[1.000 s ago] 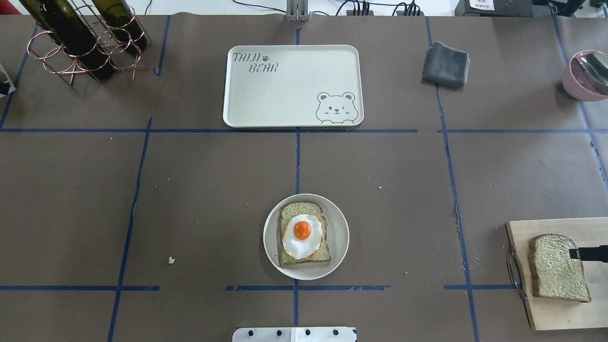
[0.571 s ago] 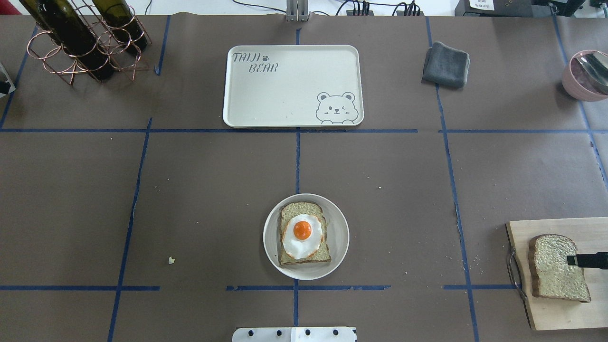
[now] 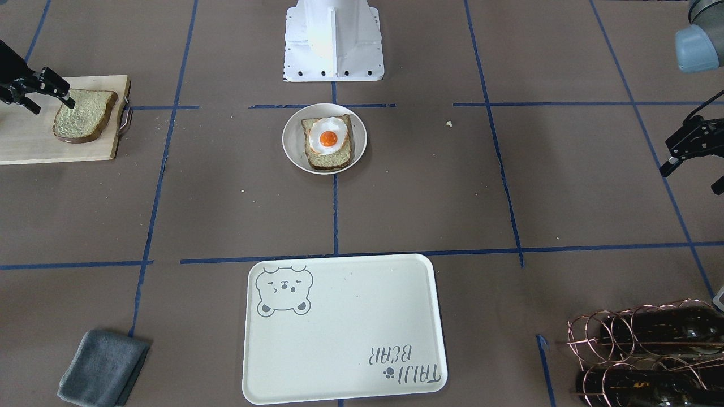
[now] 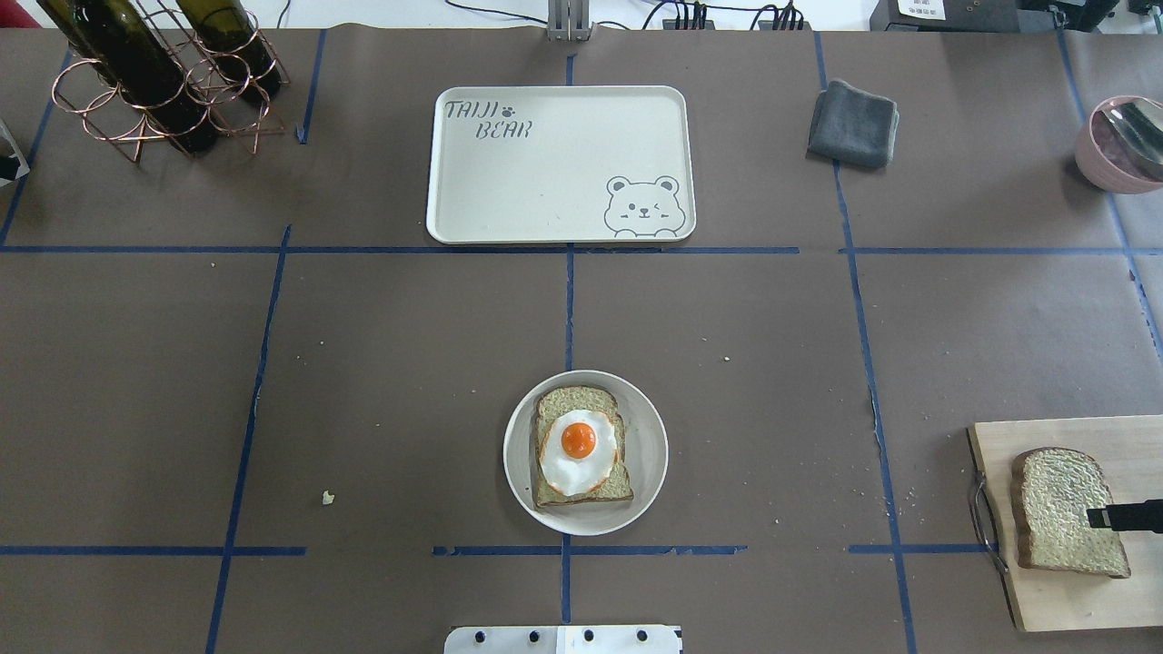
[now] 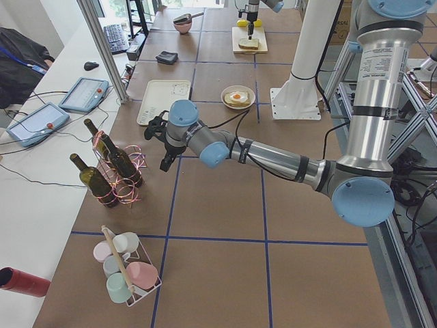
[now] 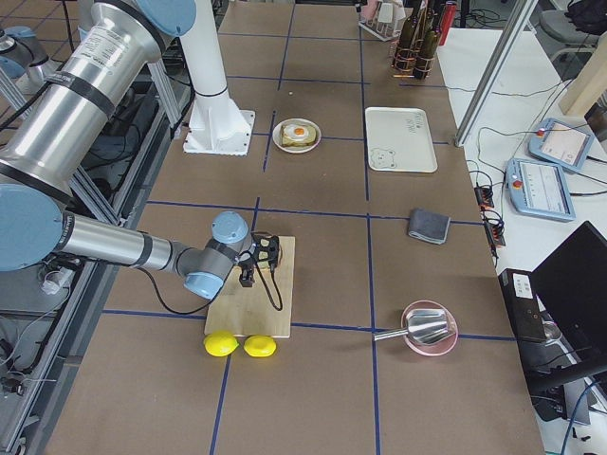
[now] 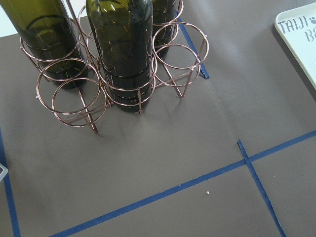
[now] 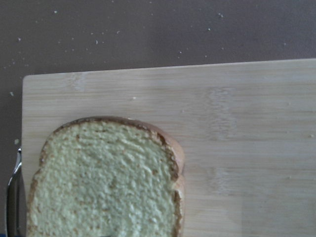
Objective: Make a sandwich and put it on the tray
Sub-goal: 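Close the right gripper on the bread slice on the cutting board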
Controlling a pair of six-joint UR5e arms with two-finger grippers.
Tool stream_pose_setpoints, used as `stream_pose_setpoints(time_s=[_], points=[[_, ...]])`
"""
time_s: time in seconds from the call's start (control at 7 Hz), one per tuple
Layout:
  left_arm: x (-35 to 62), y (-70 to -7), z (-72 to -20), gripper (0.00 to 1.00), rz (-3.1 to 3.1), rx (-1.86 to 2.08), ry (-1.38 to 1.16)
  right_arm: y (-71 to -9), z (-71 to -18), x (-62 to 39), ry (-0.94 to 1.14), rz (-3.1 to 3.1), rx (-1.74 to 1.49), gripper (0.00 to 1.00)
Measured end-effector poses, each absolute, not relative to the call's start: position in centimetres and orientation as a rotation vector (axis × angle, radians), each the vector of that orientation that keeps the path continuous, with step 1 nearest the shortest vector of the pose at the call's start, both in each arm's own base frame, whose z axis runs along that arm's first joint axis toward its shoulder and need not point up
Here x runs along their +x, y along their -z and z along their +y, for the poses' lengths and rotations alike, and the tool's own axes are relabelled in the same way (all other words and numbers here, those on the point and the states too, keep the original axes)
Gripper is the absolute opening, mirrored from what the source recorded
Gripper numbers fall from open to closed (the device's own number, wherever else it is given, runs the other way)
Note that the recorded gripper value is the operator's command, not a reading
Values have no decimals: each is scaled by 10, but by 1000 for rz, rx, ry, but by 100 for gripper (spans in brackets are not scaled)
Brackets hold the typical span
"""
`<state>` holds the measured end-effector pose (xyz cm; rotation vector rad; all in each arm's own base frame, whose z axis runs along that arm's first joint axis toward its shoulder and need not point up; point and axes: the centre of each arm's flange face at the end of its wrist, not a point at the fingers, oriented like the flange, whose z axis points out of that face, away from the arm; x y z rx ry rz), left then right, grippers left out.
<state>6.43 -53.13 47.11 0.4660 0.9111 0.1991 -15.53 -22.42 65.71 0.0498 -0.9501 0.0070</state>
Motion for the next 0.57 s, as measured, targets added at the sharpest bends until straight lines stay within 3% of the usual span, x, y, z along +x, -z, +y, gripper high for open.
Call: stream_pose_setpoints(time_s=[0.29,0.43,0.57], points=[[64,-471,-531,100,911,466,-199,-659,-222,-156,-1,-947,41,53],[64,-470,-530,100,911,468,-199,-660,-221,-156,0,-945,38,38],[63,-471,-530,100,911,468,-199,-661,-221,-156,1,-943,37,0]])
